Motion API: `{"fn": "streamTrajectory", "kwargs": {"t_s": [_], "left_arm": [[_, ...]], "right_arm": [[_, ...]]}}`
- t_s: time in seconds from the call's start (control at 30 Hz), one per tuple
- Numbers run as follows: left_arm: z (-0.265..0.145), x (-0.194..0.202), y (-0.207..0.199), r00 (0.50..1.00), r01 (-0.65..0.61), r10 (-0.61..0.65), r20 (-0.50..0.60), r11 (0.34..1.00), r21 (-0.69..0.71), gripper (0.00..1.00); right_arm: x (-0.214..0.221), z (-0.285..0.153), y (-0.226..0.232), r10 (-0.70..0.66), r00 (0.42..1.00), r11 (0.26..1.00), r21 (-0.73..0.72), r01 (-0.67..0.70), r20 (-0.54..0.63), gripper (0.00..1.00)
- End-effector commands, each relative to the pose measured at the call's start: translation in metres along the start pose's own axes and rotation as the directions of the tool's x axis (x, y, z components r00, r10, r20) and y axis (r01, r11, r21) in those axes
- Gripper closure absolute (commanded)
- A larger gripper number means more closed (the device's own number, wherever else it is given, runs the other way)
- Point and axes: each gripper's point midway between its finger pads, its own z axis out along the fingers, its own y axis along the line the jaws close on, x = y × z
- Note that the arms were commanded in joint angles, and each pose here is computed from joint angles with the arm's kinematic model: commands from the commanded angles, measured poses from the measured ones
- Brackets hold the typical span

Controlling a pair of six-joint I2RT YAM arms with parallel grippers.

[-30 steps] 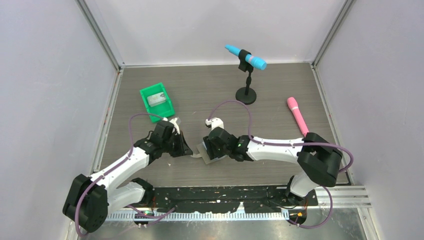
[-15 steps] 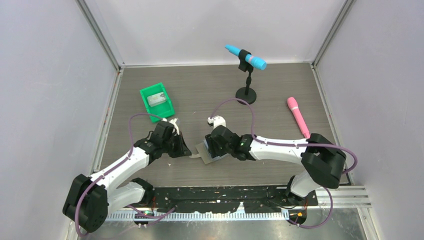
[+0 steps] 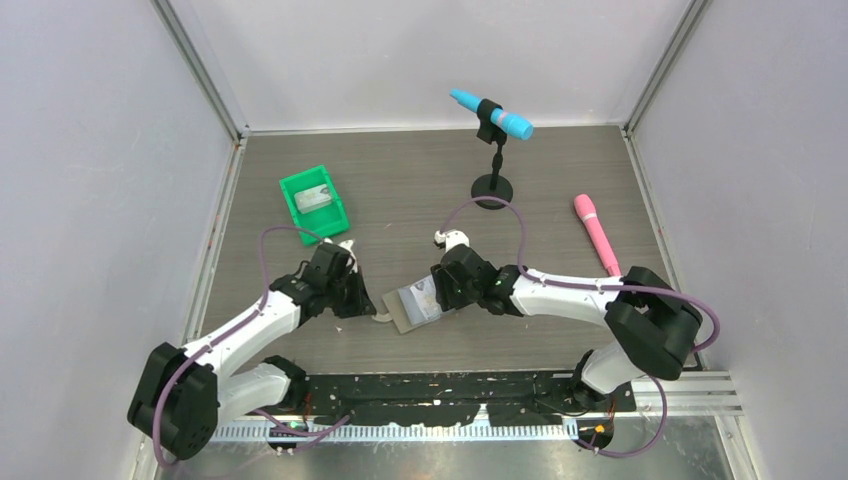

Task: Take the credit cards out of the card holder
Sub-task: Remove the credit card from the card holder.

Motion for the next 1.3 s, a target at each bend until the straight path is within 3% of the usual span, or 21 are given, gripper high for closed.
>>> {"fn": "streamTrajectory", "kwargs": {"t_s": [0.0, 0.23, 0.47, 0.67, 0.87, 1.07, 1.27], "left_arm": [[-0.008, -0.020, 0.002, 0.998, -0.037, 0.040, 0.040, 0.997, -0.070, 0.98], [-0.033, -0.047, -0.014, 0.993, -0.043, 0.052, 0.103, 0.995, -0.088, 0.72], [-0.069, -0.063, -0.072, 0.975, -0.082, 0.042, 0.220, 0.981, 0.176, 0.61], [-0.071, -0.068, -0.106, 0.968, -0.095, 0.003, 0.251, 0.931, 0.351, 0.60], [-0.040, -0.063, -0.129, 0.983, -0.093, 0.016, 0.183, 0.904, 0.417, 0.63], [-0.007, -0.059, -0.122, 0.989, -0.069, 0.012, 0.149, 0.921, 0.383, 0.66], [0.027, -0.042, -0.081, 0.994, -0.046, 0.020, 0.111, 0.970, 0.237, 0.67]], "right_arm": [[-0.009, -0.004, 0.011, 0.032, 0.999, 0.995, -0.093, -0.029, 0.033, 0.54], [-0.008, -0.009, 0.021, 0.059, 0.998, 0.987, -0.154, -0.054, 0.029, 0.57], [-0.028, -0.018, 0.013, 0.091, 0.993, 0.984, -0.157, -0.078, 0.073, 0.59], [-0.037, -0.013, 0.019, 0.127, 0.990, 0.967, -0.232, -0.108, 0.069, 0.60], [-0.041, 0.000, 0.019, 0.161, 0.985, 0.956, -0.257, -0.142, 0.057, 0.63], [-0.035, 0.012, 0.022, 0.171, 0.985, 0.945, -0.286, -0.158, 0.021, 0.64], [-0.023, 0.024, 0.015, 0.172, 0.985, 0.950, -0.263, -0.169, -0.011, 0.64]]}}
